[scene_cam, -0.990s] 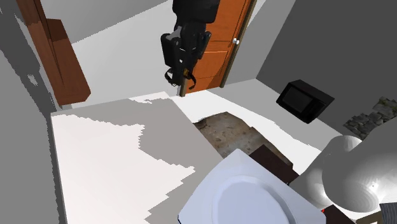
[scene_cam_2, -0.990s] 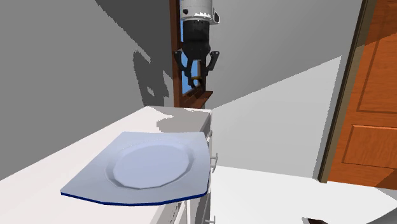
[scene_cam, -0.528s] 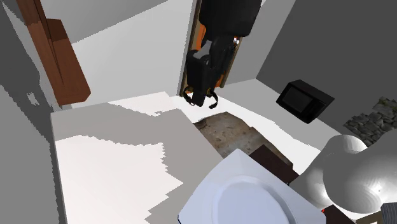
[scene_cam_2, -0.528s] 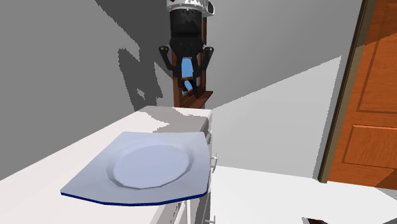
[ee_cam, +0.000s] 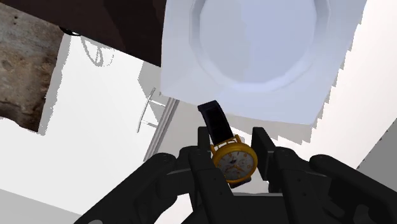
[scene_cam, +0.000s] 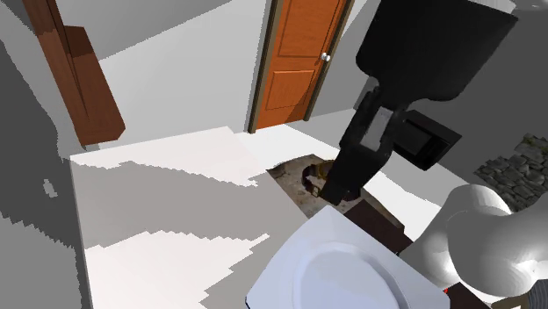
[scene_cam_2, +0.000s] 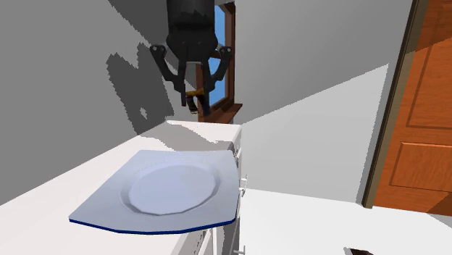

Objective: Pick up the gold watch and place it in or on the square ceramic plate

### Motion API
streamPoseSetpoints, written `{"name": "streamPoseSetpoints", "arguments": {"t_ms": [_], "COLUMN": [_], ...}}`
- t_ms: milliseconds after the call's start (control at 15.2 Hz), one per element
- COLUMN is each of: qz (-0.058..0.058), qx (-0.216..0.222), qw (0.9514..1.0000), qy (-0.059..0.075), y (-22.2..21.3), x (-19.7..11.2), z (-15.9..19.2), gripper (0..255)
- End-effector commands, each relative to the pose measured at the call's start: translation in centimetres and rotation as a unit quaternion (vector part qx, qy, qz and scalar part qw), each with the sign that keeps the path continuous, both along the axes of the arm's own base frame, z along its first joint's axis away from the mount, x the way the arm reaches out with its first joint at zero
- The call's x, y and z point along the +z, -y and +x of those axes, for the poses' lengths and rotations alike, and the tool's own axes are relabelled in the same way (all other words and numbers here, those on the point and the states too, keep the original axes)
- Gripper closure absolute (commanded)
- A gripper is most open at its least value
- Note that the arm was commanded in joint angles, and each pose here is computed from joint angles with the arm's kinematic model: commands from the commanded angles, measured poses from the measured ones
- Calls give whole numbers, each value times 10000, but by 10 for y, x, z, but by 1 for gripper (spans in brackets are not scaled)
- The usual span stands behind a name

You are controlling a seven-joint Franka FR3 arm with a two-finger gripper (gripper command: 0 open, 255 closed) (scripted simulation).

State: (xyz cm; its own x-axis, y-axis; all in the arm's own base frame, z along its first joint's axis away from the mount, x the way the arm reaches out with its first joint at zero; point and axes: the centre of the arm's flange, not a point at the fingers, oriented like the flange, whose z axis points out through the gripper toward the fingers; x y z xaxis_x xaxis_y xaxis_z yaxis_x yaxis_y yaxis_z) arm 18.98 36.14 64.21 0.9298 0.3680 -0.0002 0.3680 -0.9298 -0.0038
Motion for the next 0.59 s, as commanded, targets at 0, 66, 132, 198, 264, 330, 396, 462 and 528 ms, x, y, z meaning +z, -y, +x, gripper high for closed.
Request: {"name": "streamPoseSetpoints", "arguments": {"t_ms": [0, 66, 132, 198, 264, 330, 396, 462, 528], "qz": [-3, -3, -3, -3, -3, -3, -3, -3, -3], "qx": [-5, -5, -5, -5, -5, -5, -5, -5, -5], "qw": [10000, 10000, 10000, 10000, 10000, 10000, 10000, 10000, 10000], "qy": [-2, -2, -2, -2, -2, -2, -2, -2, -2], "y": [-5, -6, -7, -8, -9, -11, -11, -11, -11], "x": [0, 1, 1, 2, 2, 2, -3, -8, -13], "z": [-26, -40, -53, -66, -79, -92, -92, -92, -92], "gripper": [255, 255, 255, 255, 255, 255, 255, 255, 255]}}
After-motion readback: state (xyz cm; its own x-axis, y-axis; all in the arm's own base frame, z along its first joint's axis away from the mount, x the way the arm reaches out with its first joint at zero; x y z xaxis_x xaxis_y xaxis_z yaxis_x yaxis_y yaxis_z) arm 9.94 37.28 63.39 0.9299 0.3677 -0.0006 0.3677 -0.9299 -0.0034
